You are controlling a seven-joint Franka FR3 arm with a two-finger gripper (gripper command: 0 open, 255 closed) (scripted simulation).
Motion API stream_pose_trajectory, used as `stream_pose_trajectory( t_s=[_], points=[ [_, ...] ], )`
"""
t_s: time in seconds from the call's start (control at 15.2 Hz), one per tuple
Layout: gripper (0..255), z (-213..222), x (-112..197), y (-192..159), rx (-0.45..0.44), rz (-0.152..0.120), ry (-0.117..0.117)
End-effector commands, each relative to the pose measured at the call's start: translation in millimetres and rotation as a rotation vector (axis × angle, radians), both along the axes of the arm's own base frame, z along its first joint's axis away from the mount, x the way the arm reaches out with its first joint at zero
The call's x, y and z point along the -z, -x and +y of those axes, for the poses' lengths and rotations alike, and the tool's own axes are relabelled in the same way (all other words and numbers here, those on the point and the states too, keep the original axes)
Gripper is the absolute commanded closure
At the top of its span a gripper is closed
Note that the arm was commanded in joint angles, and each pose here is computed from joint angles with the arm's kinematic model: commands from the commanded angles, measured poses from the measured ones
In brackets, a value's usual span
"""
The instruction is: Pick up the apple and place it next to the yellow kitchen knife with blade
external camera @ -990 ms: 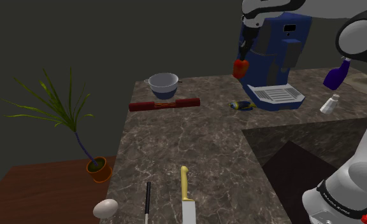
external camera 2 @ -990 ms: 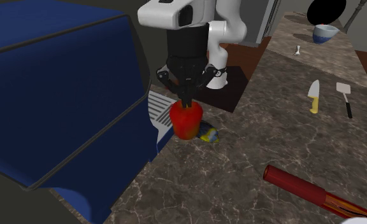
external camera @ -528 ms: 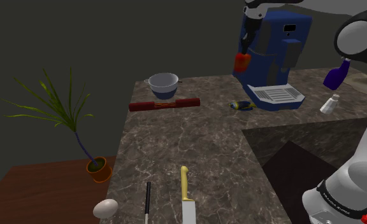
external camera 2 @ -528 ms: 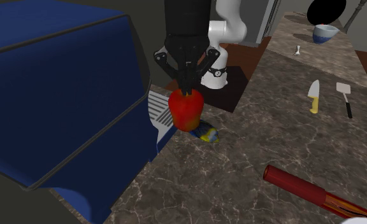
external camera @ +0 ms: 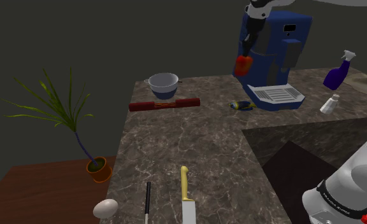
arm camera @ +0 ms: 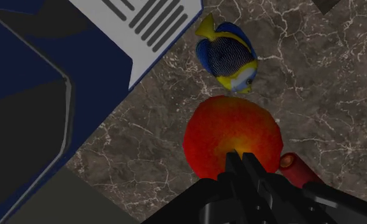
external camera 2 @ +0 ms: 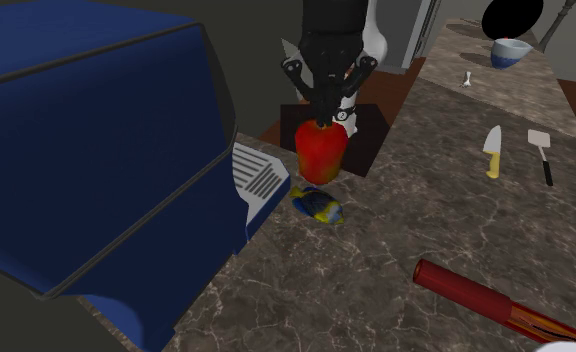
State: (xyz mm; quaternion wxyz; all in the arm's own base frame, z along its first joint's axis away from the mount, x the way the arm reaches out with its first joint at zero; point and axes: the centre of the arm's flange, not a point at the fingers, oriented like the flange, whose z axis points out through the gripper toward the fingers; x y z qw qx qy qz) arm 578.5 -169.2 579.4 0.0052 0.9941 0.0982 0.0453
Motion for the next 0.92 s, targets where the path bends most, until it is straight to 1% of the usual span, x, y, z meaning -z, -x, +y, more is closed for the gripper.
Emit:
stream_pose_trajectory(
  t_s=[0.0,0.86],
  points=[
    [255,21.1,-2.8,16.7,0.000,0.000,0.000],
    [255,150.9,-3.2,128.8,0.000,0.000,0.000]
  ],
)
